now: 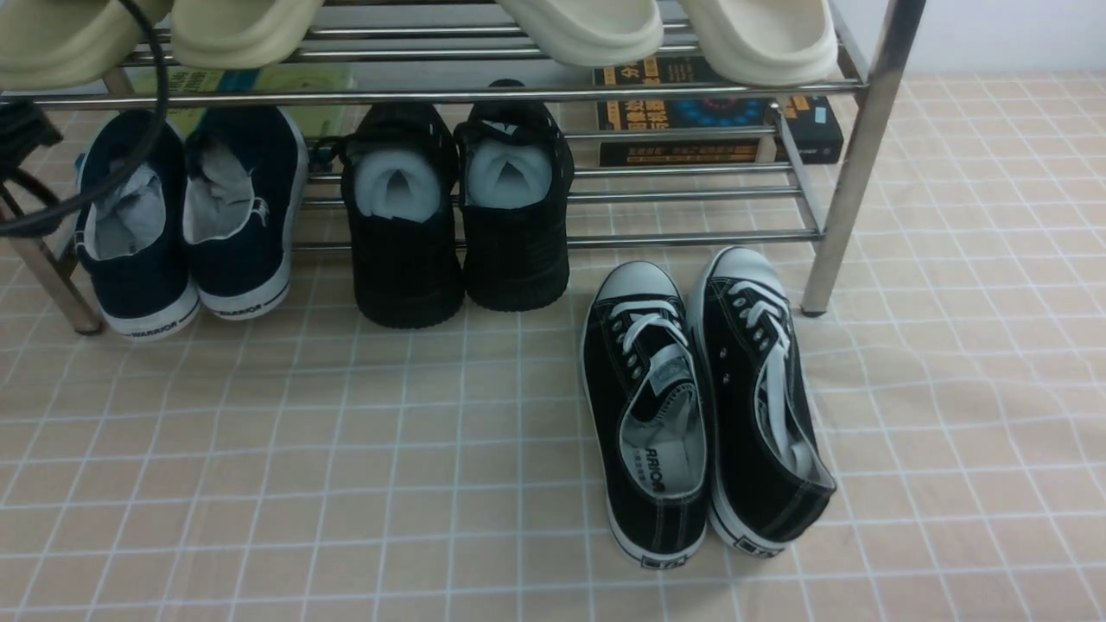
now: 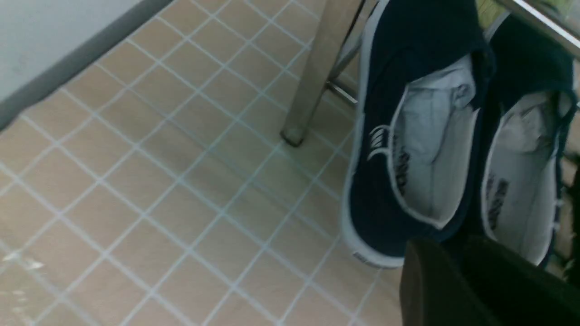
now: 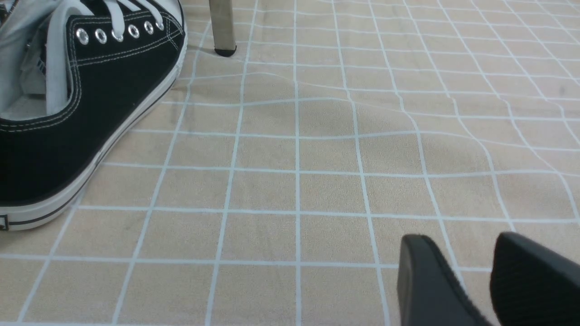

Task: Take the shoes off the shelf from the light coffee tablecloth by hand.
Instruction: 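Grasp the leftmost shoe on the bottom shelf of the shoe rack with the left gripper, then set the held shoe down on the floor in front of the rack with the left gripper, then grasp the leftmost shoe on the bottom shelf of the shoe rack with the left gripper, then set the held shoe down on the floor in front of the rack with the left gripper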

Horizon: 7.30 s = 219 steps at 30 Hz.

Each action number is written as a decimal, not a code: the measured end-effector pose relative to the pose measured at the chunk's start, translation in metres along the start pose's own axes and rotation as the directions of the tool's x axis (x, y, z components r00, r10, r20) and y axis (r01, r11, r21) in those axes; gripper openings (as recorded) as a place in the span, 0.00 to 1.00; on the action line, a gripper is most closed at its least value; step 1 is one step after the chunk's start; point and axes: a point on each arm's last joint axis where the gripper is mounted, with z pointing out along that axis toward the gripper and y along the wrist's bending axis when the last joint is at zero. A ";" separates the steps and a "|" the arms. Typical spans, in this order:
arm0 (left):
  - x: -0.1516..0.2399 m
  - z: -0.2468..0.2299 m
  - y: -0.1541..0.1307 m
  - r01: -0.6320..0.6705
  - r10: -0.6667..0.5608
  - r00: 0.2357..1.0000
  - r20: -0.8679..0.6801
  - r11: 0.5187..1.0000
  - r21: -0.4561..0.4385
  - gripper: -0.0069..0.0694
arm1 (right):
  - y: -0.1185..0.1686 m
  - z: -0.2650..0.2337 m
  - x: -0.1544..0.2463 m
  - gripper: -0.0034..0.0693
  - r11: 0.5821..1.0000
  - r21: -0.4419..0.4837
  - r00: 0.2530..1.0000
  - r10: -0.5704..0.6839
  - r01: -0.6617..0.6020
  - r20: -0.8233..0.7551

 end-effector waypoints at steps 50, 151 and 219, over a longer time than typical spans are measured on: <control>0.051 0.159 -0.009 -0.089 0.089 0.996 -0.005 0.986 -0.143 0.55 | 0.000 0.000 0.000 0.38 1.000 0.000 1.000 0.000 0.000 0.001; 0.009 0.083 -0.016 -0.057 0.074 0.951 -0.301 0.996 0.067 0.13 | 0.000 0.000 0.000 0.38 1.000 0.000 1.000 0.001 -0.001 0.002; 0.100 0.066 0.052 -0.257 0.227 0.886 -0.404 0.966 -0.019 0.12 | 0.000 0.000 0.000 0.38 1.000 0.000 1.000 0.000 0.000 0.002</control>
